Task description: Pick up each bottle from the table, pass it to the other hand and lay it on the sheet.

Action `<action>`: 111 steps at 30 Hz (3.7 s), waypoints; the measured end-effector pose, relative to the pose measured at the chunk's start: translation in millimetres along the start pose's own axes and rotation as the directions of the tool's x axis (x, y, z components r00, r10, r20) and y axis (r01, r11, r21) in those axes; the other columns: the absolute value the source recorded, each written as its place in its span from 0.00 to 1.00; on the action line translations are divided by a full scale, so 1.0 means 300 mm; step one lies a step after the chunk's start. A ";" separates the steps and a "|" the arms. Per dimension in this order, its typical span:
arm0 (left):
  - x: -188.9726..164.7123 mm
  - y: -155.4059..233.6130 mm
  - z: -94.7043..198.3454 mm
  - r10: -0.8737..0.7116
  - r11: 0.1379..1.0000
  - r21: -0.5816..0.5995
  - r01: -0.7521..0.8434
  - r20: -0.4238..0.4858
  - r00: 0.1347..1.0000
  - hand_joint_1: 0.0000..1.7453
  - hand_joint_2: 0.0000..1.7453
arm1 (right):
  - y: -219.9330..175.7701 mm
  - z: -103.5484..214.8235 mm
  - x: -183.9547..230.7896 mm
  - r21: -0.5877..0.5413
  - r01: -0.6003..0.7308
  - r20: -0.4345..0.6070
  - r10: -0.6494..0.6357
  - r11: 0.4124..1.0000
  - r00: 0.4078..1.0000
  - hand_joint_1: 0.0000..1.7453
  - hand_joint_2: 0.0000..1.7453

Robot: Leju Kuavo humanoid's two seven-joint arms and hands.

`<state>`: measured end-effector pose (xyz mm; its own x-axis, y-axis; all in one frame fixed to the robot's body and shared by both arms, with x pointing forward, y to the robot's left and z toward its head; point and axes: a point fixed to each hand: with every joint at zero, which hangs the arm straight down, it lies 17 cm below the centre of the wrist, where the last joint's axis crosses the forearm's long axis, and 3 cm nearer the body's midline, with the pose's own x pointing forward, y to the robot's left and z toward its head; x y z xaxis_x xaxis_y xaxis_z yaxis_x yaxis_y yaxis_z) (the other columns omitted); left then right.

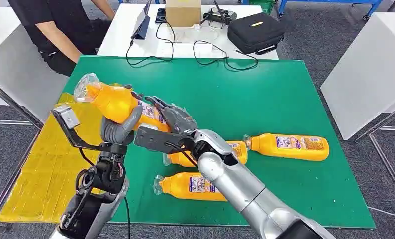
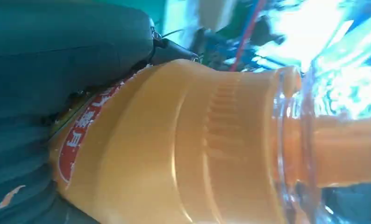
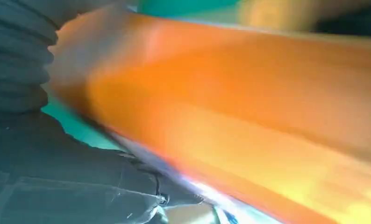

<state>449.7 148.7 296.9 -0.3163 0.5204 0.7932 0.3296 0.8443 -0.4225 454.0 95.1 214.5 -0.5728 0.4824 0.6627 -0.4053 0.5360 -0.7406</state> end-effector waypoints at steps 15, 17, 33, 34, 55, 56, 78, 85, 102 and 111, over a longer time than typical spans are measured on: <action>0.150 0.274 0.053 -0.442 0.881 0.232 0.413 0.090 0.892 1.00 1.00 | -0.200 0.157 -0.113 -0.132 0.115 -0.017 -0.118 0.985 0.993 0.00 0.00; 0.159 0.289 0.056 -0.484 0.856 0.254 0.451 0.087 0.871 1.00 1.00 | -0.208 0.162 -0.107 -0.136 0.119 -0.008 -0.121 0.984 0.993 0.00 0.00; -0.001 0.493 0.251 -0.903 -0.426 0.036 0.904 -0.082 -0.422 1.00 1.00 | -0.176 0.313 0.095 0.023 0.179 0.209 -0.180 0.984 0.961 0.00 1.00; -0.042 0.520 0.277 -0.892 -0.446 -0.007 0.895 -0.081 -0.445 1.00 1.00 | -0.156 0.323 0.089 0.039 0.180 0.203 -0.185 0.983 0.962 0.00 1.00; -0.489 0.767 0.531 -0.855 -0.453 -0.463 0.762 -0.018 -0.519 1.00 1.00 | 0.008 0.428 -0.040 0.123 0.078 0.127 -0.094 0.989 0.987 0.00 1.00; -0.524 0.789 0.529 -0.863 -0.435 -0.491 0.755 -0.013 -0.505 0.00 1.00 | 0.031 0.456 -0.079 0.134 0.061 0.103 -0.075 0.989 0.992 0.00 1.00; -0.283 0.705 0.346 -0.974 0.026 -0.167 0.986 -0.225 -0.013 0.00 0.00 | 0.158 0.679 -0.263 0.203 -0.161 -0.129 0.189 0.966 0.973 0.00 1.00; -0.185 0.612 0.286 -0.975 0.129 -0.063 0.990 -0.189 0.115 0.00 0.00 | 0.149 0.673 -0.274 0.200 -0.178 -0.148 0.209 0.964 0.967 0.00 1.00; 0.009 0.487 0.229 -0.843 0.511 0.140 0.848 -0.116 0.526 0.00 0.00 | 0.224 0.683 -0.374 0.284 -0.176 -0.215 0.241 0.943 0.947 0.00 1.00; 0.134 0.443 0.220 -0.783 0.604 0.218 0.766 -0.014 0.622 0.00 0.00 | 0.311 0.758 -0.506 0.372 -0.155 -0.288 0.273 0.915 0.918 0.98 1.00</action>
<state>422.1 290.2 243.9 -0.4423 -0.3397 0.8301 -0.2372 0.9369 0.2570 341.1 -85.5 19.4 -0.4314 0.7884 0.4386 -0.5470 0.1580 -0.8221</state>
